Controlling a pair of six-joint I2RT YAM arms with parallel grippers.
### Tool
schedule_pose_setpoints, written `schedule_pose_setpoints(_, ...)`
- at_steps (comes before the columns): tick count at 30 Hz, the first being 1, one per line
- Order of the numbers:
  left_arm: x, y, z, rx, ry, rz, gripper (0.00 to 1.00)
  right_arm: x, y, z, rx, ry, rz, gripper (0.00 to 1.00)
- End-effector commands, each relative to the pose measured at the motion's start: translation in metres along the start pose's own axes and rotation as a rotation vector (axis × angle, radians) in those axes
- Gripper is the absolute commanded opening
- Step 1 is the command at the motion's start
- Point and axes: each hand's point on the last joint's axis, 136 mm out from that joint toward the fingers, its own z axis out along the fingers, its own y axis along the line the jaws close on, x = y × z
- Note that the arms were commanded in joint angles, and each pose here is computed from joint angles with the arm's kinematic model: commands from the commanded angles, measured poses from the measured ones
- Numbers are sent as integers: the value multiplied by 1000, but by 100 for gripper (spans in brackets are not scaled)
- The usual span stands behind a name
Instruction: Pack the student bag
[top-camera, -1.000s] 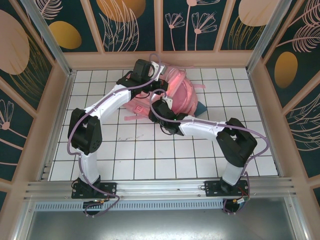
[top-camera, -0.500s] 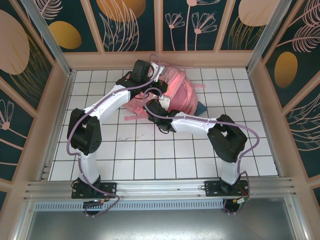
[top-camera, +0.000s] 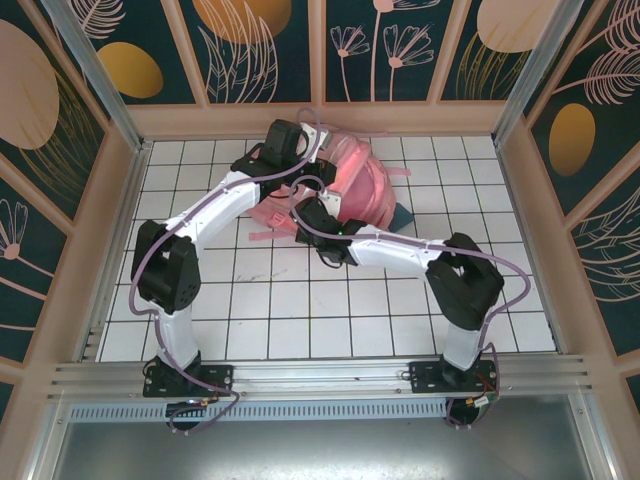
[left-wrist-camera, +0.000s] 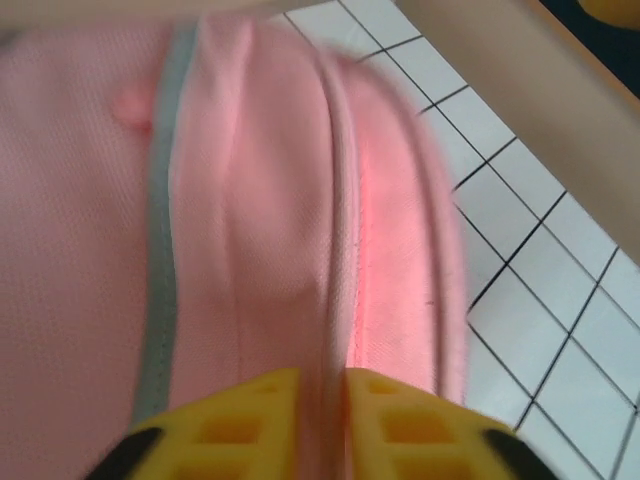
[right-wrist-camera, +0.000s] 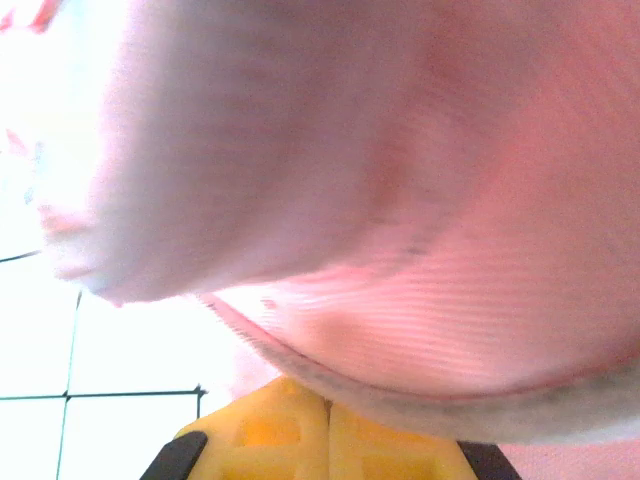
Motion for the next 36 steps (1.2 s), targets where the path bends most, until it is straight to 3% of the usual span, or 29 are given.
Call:
schedule_pose_setpoints(1,-44,-8,-36,-69,-164,28,46,-13,17,-15,-132,12,-5,0)
schedule_pose_setpoints(4,-44,18,-48,-172,-201,-43,61,-8,24,-16,-212,64,3,0)
schedule_pose_setpoints(8,-31,64,-78,-314,-265,-206,68,-7,26,-19,-279,107,24,0)
schedule_pose_setpoints(13,19,99,-103,-447,-276,-418,70,-12,26,-26,-379,171,82,0)
schedule_pose_setpoints(19,75,94,-91,-317,-289,-708,66,-11,22,-30,-413,217,73,0)
schedule_pose_setpoints(24,102,84,-73,-153,-297,-886,54,-7,26,-31,-432,241,57,0)
schedule_pose_setpoints(32,106,80,-50,-38,-286,-962,52,-4,29,-32,-452,266,42,0)
schedule_pose_setpoints(36,117,86,-42,-58,-269,-1009,50,-5,26,-34,-430,267,28,0)
